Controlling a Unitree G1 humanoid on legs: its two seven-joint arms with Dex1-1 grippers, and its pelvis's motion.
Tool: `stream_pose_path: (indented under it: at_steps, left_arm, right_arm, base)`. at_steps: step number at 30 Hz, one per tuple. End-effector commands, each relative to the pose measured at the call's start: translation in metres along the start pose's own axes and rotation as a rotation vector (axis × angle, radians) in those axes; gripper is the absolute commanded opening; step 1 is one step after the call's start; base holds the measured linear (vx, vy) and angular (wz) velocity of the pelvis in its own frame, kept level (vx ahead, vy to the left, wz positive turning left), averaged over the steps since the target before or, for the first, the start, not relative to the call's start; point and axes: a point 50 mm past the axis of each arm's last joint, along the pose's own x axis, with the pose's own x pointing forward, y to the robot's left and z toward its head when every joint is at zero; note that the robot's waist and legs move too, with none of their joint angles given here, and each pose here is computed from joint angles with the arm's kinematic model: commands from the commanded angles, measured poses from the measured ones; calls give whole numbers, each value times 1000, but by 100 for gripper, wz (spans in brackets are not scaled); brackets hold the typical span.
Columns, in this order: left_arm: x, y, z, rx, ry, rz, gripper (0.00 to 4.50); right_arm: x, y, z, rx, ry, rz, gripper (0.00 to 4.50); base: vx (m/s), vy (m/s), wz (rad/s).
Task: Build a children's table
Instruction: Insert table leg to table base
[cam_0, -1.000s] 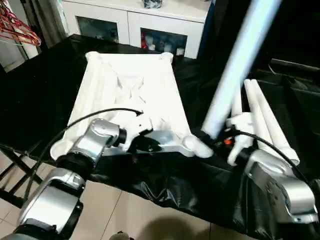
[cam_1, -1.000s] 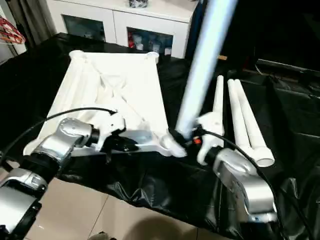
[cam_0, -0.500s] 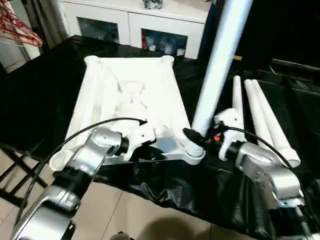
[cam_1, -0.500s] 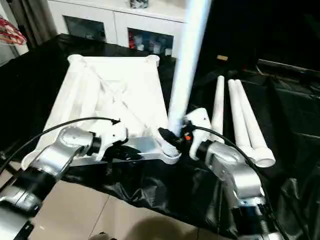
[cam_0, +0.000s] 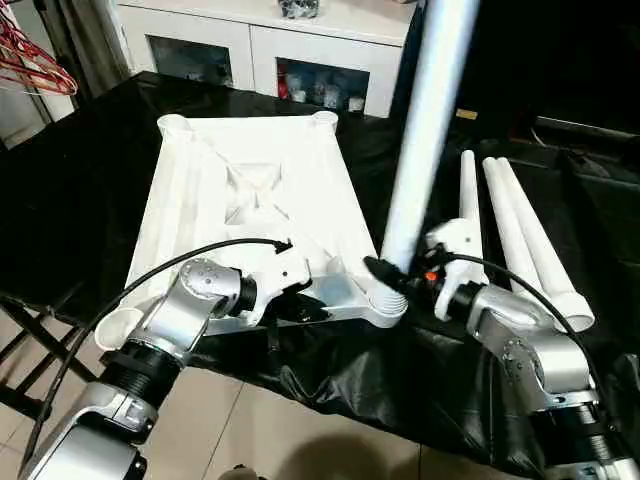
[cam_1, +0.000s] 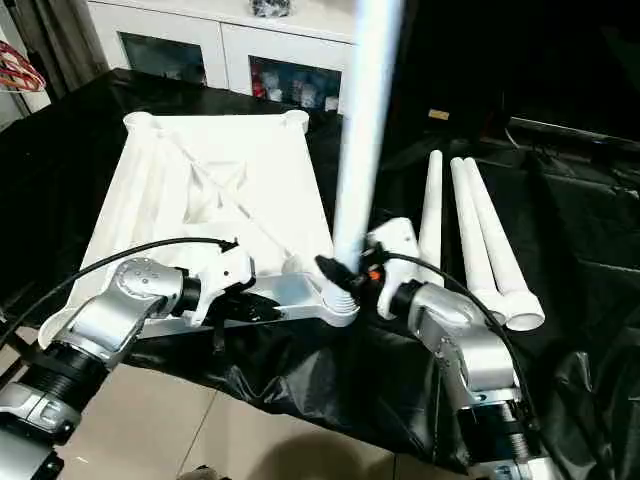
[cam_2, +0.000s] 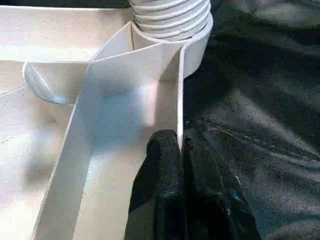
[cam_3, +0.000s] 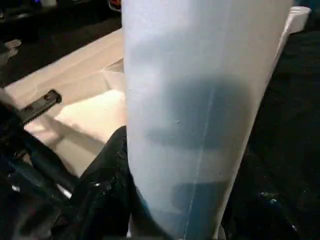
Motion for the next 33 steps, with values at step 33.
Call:
stream_pose_path:
  at_steps: [33]
  left_arm:
    - [10,14,16,6,-46,74,0]
  right_arm:
    - [-18,-1,-46,-51,74,-55,189]
  base:
    - [0,0,0]
